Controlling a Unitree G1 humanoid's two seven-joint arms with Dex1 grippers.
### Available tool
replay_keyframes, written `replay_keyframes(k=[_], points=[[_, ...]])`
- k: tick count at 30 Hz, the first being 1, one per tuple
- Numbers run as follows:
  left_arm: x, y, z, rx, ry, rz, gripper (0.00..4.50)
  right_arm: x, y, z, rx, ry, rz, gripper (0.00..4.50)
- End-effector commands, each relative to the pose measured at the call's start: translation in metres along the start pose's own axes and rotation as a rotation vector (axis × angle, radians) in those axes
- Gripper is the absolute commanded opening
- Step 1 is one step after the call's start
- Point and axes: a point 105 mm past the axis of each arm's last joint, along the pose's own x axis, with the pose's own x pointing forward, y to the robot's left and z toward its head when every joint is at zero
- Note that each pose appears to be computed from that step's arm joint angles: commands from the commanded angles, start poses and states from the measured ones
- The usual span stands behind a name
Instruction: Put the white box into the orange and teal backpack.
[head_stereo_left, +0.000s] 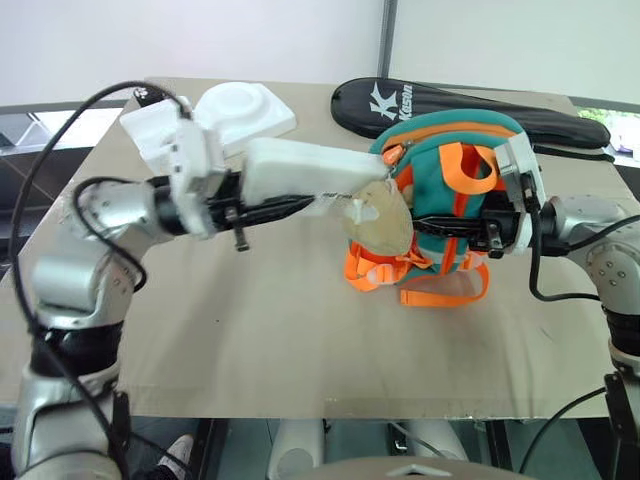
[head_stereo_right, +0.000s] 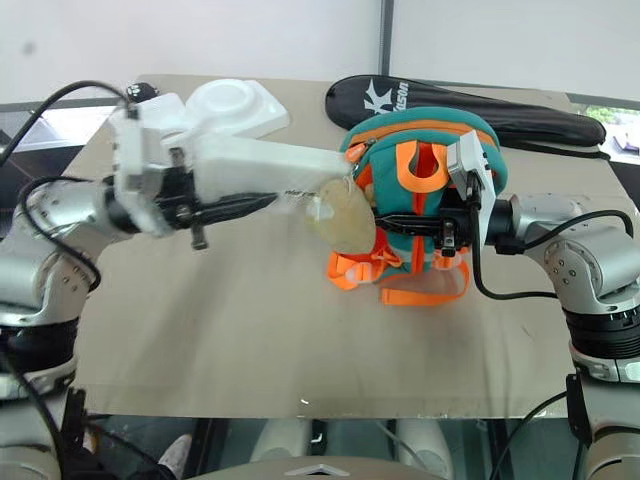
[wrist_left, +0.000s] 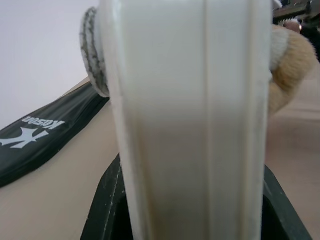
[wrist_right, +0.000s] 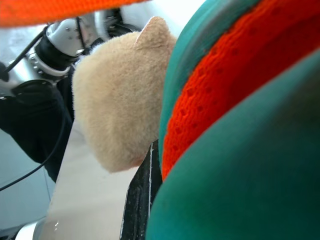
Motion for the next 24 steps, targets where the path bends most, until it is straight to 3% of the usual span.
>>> replay_keyframes(k=[1,7,9,10,15,19,22,24], points=[[0.037,-0.005,0.001,0.020,0.051,-0.082,1.10,0.005,0.010,0.011,-0.058,-0.030,0.040,0.06],[0.110,-0.007,-0.024,0.011,0.118,-0.092,1.10,0.006,0.012,0.004,-0.051,-0.048,0.000,0.06],[0.119,-0.005,-0.038,-0.066,0.134,-0.077,2.16,0.005,0.009,0.003,-0.045,-0.055,-0.044,0.00],[0.117,-0.004,-0.038,-0.087,0.124,-0.071,2.45,0.004,0.008,0.002,-0.041,-0.058,-0.058,0.00],[0.048,0.010,-0.007,-0.440,-0.073,-0.046,4.31,-0.002,0.002,-0.002,-0.032,-0.040,-0.127,0.00],[-0.008,0.004,0.006,-0.726,-0.138,-0.082,4.31,-0.003,0.000,-0.003,-0.031,-0.034,-0.147,0.00],[-0.031,-0.014,0.015,-0.904,-0.166,-0.176,4.31,-0.002,-0.001,-0.003,-0.030,-0.032,-0.151,0.00],[-0.030,-0.030,0.012,-1.018,-0.174,-0.248,4.31,0.000,-0.001,-0.003,-0.029,-0.032,-0.149,0.00]])
